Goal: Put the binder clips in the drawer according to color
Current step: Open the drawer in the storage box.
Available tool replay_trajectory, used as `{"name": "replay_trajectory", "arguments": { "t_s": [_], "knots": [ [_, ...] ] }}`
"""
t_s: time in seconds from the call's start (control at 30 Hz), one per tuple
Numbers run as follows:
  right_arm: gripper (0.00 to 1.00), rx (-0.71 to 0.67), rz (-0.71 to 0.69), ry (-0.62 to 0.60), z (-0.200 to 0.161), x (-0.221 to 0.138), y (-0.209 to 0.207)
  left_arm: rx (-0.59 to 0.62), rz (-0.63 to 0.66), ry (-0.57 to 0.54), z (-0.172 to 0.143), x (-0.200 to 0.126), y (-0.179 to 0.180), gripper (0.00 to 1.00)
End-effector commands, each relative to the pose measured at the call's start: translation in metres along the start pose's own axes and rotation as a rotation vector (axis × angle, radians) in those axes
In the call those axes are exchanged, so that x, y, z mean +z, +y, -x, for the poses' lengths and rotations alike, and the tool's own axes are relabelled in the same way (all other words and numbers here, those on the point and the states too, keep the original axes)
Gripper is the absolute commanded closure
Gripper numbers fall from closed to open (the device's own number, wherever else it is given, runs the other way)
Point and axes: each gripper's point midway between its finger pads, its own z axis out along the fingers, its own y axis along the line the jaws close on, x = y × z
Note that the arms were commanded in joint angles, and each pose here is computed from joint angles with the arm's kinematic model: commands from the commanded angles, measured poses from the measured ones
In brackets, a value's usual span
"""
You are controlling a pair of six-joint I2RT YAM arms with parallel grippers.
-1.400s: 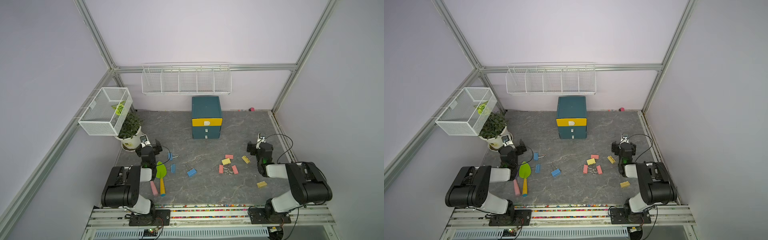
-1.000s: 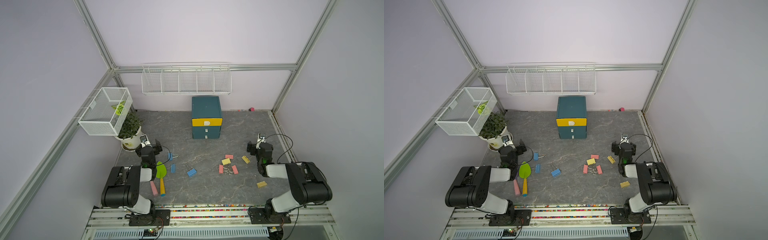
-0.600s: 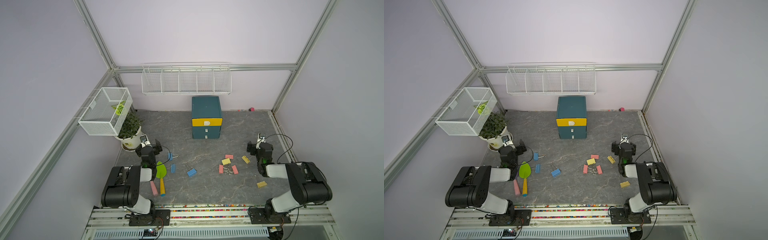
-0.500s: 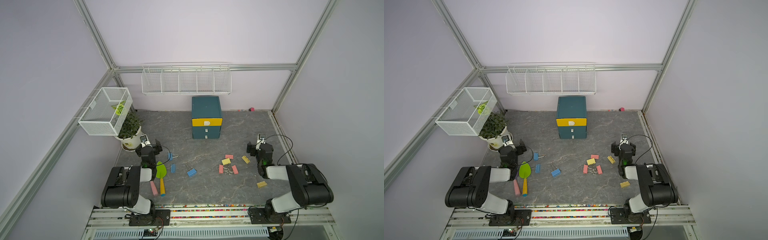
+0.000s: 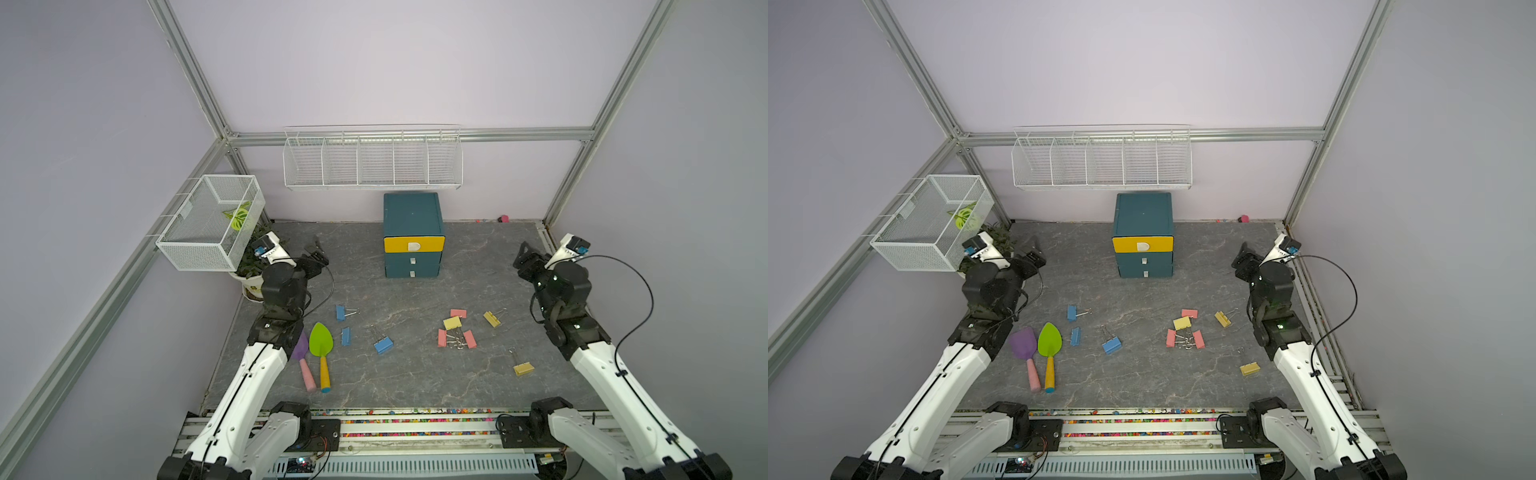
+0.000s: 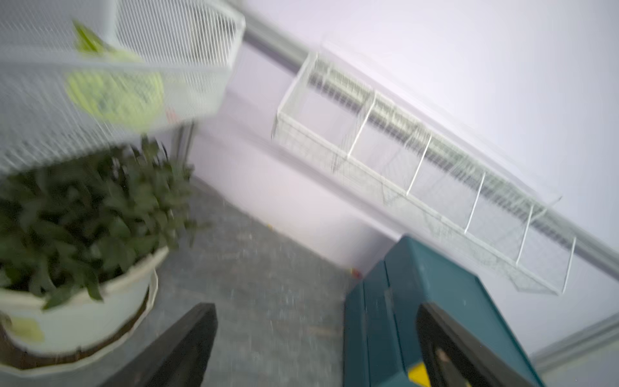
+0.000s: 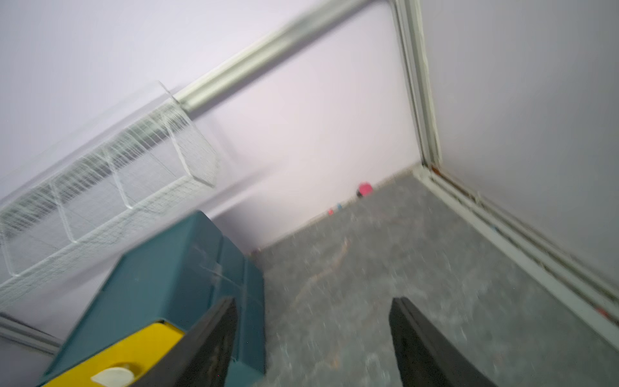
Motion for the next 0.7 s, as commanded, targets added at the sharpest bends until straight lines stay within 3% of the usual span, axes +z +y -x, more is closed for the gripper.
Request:
{"name": "replay_trajectory", "arguments": {
  "t_s": [0.0,0.07,0.4,0.67],
  "knots": [
    [0.13,-0.119,-0.132,0.3,-0.07,-0.012,-0.014,0.016,0.102,0.395,-0.085,-0.005,0.015,0.1],
    [0.08,-0.242,-0.127,0.331,-0.075,-0.02,0.001,0.038,0.07,0.439,-0.091,-0.01,0.008,0.14],
    [0.17,-0.574,0.028,0.48,-0.133,-0.035,0.111,0.024,0.119,0.611,-0.127,-0.029,0.014,0.09],
    [0.22,-0.591,0.09,0.613,-0.169,-0.01,0.181,0.064,0.116,0.726,-0.172,-0.035,-0.01,0.04]
  ]
}}
